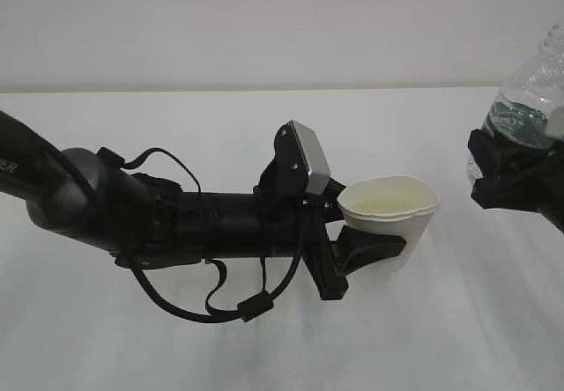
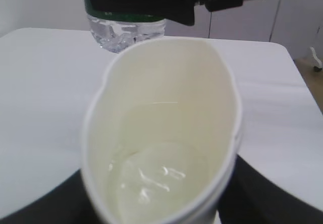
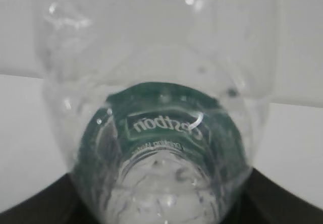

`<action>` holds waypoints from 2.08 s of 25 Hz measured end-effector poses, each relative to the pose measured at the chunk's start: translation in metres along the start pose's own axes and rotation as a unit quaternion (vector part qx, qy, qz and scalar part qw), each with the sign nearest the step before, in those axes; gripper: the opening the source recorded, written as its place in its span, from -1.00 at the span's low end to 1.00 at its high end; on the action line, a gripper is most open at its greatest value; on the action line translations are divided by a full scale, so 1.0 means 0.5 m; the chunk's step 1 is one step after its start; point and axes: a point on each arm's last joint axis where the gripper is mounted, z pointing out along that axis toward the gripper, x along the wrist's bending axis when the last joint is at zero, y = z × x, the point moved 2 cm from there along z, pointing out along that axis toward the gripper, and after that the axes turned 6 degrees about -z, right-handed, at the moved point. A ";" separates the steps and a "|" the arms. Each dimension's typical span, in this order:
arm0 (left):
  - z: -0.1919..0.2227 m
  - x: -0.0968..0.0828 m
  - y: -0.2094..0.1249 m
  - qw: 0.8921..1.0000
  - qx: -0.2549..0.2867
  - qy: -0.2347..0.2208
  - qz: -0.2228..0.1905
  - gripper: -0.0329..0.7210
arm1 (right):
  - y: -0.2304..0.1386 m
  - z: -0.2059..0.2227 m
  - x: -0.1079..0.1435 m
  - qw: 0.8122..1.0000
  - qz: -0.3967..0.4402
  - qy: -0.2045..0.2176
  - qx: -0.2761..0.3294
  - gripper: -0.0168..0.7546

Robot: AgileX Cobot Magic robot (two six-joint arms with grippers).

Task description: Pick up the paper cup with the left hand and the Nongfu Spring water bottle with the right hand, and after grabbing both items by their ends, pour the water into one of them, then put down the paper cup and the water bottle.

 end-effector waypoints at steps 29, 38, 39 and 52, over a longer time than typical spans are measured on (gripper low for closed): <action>-0.039 0.064 -0.005 0.999 0.004 0.047 0.001 0.15 | -0.145 0.163 0.011 0.997 0.017 0.015 0.070 0.13; -0.039 0.064 -0.006 0.999 0.005 0.046 0.002 0.14 | -0.142 0.172 0.010 0.998 0.019 0.015 0.064 0.13; -0.039 0.063 -0.006 0.999 0.005 0.046 0.002 0.14 | -0.141 0.173 0.010 0.998 0.019 0.015 0.063 0.13; -0.039 0.063 -0.006 0.999 0.005 0.046 0.002 0.14 | -0.147 0.191 0.010 0.998 0.031 0.016 0.058 0.13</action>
